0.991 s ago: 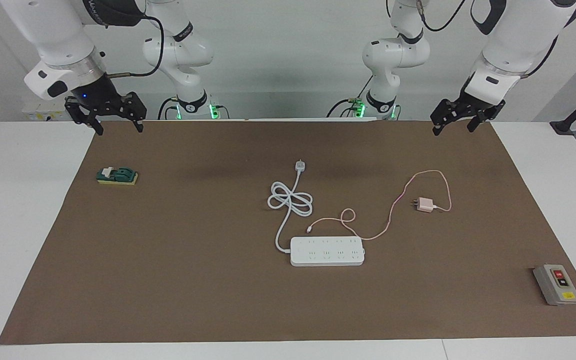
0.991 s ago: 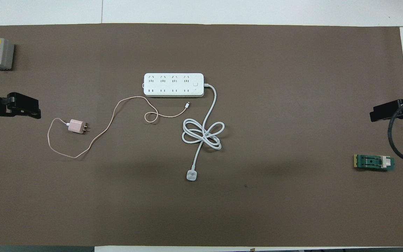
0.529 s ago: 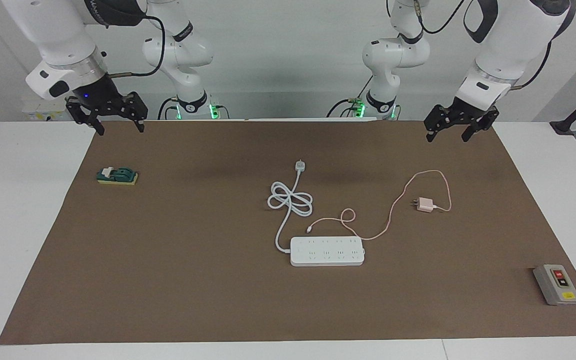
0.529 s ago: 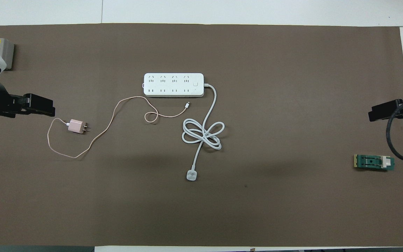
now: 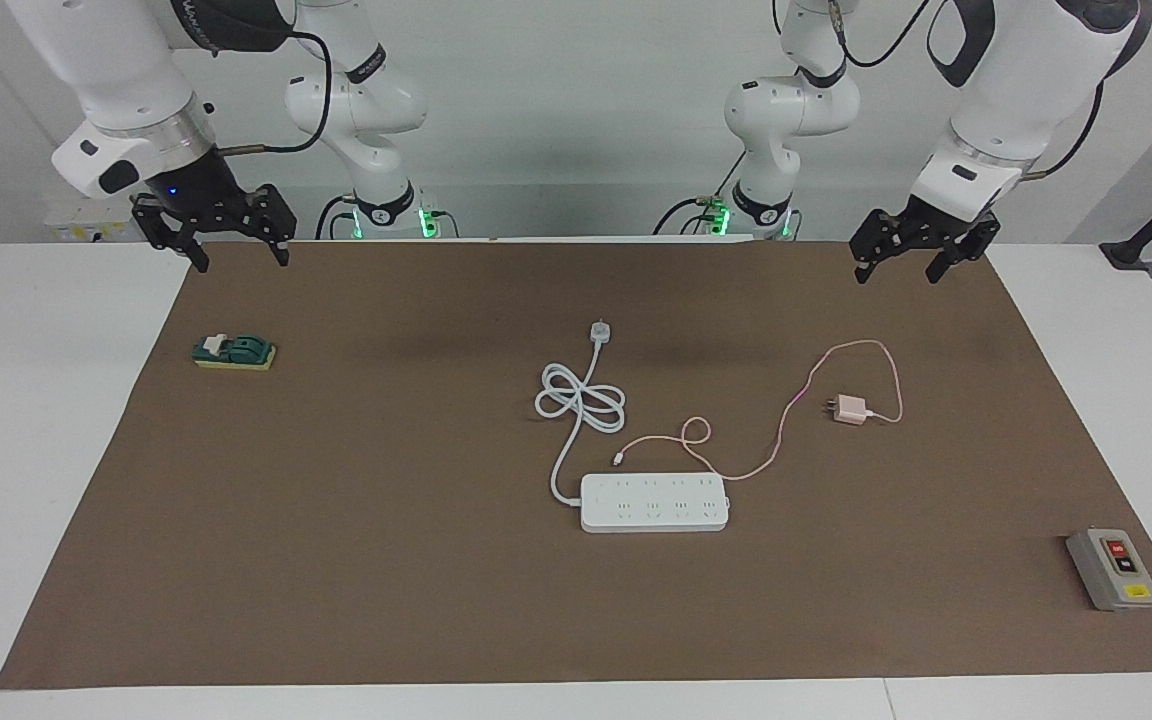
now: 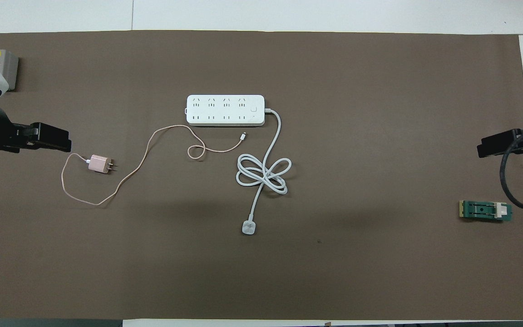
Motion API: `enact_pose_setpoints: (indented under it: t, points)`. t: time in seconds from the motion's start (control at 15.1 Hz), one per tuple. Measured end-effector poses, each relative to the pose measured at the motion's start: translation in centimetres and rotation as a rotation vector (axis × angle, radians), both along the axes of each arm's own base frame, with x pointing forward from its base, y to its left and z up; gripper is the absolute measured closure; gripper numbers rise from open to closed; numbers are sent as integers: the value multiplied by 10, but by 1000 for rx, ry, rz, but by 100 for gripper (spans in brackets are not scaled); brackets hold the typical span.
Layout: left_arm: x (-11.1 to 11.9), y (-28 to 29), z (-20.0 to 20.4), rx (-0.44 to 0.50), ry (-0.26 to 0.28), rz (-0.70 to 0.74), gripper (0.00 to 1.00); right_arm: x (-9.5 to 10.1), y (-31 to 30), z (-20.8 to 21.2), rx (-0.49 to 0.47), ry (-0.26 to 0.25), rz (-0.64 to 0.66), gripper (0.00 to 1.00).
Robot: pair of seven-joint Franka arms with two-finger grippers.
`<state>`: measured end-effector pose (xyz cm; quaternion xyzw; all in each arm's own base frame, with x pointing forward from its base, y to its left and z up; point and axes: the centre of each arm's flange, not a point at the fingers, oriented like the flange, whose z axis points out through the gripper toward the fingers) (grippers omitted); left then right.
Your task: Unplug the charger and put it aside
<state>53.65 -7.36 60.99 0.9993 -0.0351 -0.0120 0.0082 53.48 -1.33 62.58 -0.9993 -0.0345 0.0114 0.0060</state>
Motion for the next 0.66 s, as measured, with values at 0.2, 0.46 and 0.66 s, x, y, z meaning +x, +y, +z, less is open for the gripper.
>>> enact_pose_setpoints:
  t: [0.2,0.46,0.66]
  points:
    - [-3,1,-1,3,20,0,0,0,0,0,0,0,0,0]
    - [-4,1,-2,4,28,1,0,0,0,0,0,0,0,0]
    - [-4,2,-1,4,28,2,0,0,0,0,0,0,0,0]
